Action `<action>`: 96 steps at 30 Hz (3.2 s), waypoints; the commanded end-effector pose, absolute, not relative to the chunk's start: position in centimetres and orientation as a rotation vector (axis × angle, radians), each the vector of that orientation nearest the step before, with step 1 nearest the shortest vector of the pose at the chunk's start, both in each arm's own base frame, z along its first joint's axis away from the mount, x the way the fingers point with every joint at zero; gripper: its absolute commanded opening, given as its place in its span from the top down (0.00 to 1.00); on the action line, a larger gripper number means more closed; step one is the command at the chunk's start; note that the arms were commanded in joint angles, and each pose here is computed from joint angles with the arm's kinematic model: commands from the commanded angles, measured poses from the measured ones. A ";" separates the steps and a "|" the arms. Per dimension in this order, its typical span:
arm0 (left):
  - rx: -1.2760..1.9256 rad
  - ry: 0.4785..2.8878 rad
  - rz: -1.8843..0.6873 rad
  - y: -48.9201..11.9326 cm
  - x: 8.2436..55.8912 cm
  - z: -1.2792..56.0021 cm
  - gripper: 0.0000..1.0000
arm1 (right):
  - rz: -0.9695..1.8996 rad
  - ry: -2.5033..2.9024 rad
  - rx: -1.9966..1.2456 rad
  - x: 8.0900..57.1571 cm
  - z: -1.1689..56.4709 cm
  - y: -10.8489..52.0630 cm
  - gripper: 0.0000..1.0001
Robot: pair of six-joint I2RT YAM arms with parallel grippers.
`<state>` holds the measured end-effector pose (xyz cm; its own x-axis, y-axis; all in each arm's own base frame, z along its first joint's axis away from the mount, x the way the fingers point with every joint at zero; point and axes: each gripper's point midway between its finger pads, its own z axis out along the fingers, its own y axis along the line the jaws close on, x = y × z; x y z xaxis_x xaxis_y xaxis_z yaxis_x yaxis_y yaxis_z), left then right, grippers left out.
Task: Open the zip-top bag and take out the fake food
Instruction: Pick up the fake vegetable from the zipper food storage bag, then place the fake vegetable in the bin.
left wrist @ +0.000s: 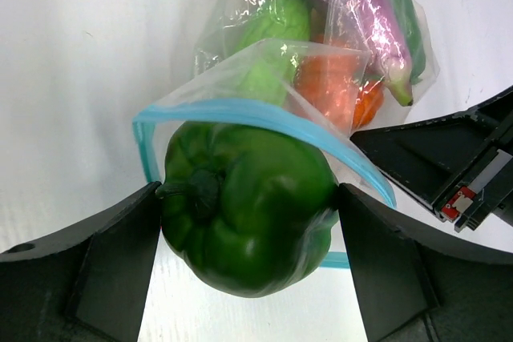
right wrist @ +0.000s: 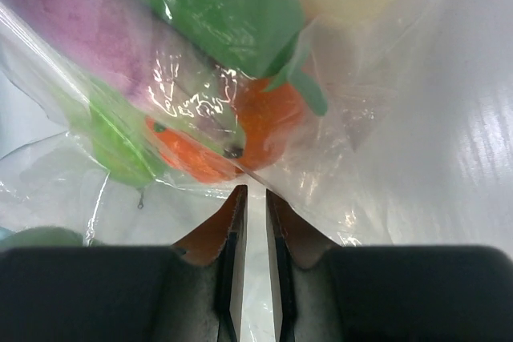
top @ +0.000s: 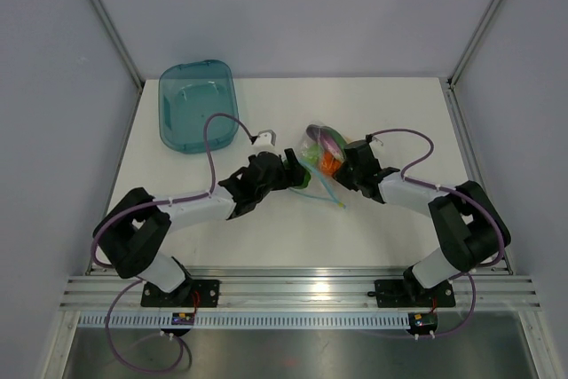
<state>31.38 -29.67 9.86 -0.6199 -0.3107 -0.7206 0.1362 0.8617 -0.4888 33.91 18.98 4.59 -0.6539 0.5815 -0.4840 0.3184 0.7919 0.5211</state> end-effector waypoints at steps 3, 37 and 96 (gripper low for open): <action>-0.174 2.044 -0.623 -28.2 32.2 13.0 0.65 | 0.461 2.253 0.715 34.4 5.4 17.7 0.78; -0.340 1.848 -0.428 -17.9 33.8 21.2 0.65 | 0.428 2.272 0.677 34.1 5.8 17.3 0.80; -0.963 1.818 -0.254 -3.0 52.4 14.3 0.42 | 0.563 2.263 0.654 33.9 7.4 19.0 0.80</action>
<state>50.64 -2.69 11.37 -0.2151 -0.6930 -0.6881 -0.5421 0.6708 -0.5061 33.33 18.30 5.55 -0.6468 0.5796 -0.4956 0.3237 0.7971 0.5098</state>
